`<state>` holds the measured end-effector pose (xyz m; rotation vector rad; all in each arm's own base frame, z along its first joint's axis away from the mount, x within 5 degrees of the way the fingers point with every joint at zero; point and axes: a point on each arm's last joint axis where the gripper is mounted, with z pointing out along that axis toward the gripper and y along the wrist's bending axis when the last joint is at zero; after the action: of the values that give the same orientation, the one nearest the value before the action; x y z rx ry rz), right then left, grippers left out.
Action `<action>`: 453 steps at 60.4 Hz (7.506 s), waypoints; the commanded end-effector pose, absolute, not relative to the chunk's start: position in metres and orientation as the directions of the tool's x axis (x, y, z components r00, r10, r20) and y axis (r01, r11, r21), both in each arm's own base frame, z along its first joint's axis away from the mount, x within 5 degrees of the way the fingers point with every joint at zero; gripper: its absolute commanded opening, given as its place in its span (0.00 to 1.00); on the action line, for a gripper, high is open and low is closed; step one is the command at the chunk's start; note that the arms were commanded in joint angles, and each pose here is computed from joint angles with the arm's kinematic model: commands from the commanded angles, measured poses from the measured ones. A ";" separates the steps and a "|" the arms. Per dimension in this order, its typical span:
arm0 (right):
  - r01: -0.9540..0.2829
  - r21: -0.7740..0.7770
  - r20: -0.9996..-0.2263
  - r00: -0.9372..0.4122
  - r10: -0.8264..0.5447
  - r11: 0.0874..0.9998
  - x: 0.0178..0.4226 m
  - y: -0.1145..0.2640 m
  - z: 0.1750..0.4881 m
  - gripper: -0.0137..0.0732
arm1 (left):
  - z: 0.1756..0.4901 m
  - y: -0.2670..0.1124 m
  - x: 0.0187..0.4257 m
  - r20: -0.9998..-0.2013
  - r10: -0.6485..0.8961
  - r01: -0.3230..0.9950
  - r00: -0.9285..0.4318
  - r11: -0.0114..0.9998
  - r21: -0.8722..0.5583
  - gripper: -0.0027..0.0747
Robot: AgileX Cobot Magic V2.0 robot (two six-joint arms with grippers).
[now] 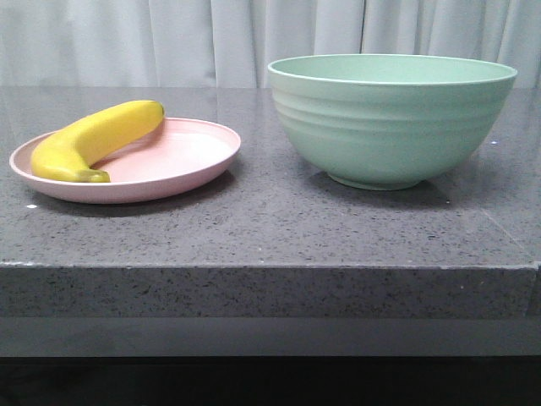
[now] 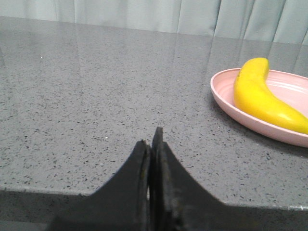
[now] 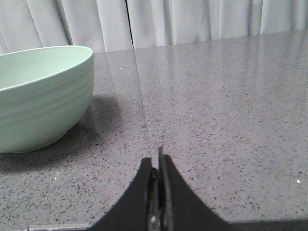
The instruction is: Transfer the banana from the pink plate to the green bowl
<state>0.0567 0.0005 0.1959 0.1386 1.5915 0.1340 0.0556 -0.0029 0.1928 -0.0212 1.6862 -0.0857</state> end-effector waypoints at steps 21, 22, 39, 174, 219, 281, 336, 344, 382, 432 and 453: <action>0.008 0.156 -0.984 0.090 0.155 0.988 0.055 -0.001 0.205 0.06 | 0.200 -0.002 0.055 -0.997 -0.077 0.035 -0.017 0.996 -0.077 0.01; 0.008 0.156 -0.984 0.090 0.155 0.988 0.055 -0.001 0.205 0.06 | 0.200 -0.002 0.055 -0.997 -0.077 0.035 -0.017 0.996 -0.077 0.01; -0.006 0.152 -0.987 0.040 0.153 0.988 0.050 0.001 0.225 0.06 | 0.222 -0.002 0.052 -0.994 -0.079 0.040 0.068 0.996 -0.077 0.01; -0.014 0.039 -0.982 -0.185 0.036 0.999 0.088 0.002 0.327 0.74 | 0.320 -0.111 0.283 -0.630 0.191 0.341 -0.753 0.932 -0.124 0.79; -0.013 0.039 -0.985 -0.168 0.036 0.999 0.088 0.002 0.329 0.74 | 0.284 -0.120 0.310 -0.563 0.205 0.326 -0.801 0.937 -0.123 0.74; -0.018 0.064 -0.983 -0.174 0.059 0.998 0.088 0.003 0.328 0.74 | 0.382 -0.138 0.274 -0.914 0.013 0.418 -0.405 0.892 -0.172 0.35; -0.198 0.506 -0.860 -0.189 0.474 0.839 0.094 0.025 0.352 0.74 | 0.399 -0.219 0.192 -0.923 0.102 0.718 -0.372 0.662 -0.216 0.35; -0.237 0.554 -0.829 -0.243 0.504 0.798 0.108 0.033 0.365 0.75 | 0.399 -0.219 0.192 -0.923 0.102 0.718 -0.372 0.662 -0.216 0.35; -0.355 0.643 -0.754 -0.450 0.479 0.679 0.212 0.116 0.404 0.88 | 0.399 -0.219 0.192 -0.923 0.102 0.718 -0.372 0.662 -0.216 0.35; -0.379 0.650 -0.732 -0.544 0.410 0.659 0.232 0.147 0.402 0.30 | 0.399 -0.219 0.192 -0.923 0.102 0.718 -0.372 0.662 -0.216 0.35; -0.378 0.650 -0.735 -0.534 0.418 0.659 0.233 0.147 0.402 0.30 | 0.401 -0.219 0.193 -0.932 0.092 0.720 -0.352 0.662 -0.207 0.84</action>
<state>0.2346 0.1531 0.3808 0.0120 1.9981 1.0080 0.1976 -0.2228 0.3709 0.7017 1.9808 -0.6994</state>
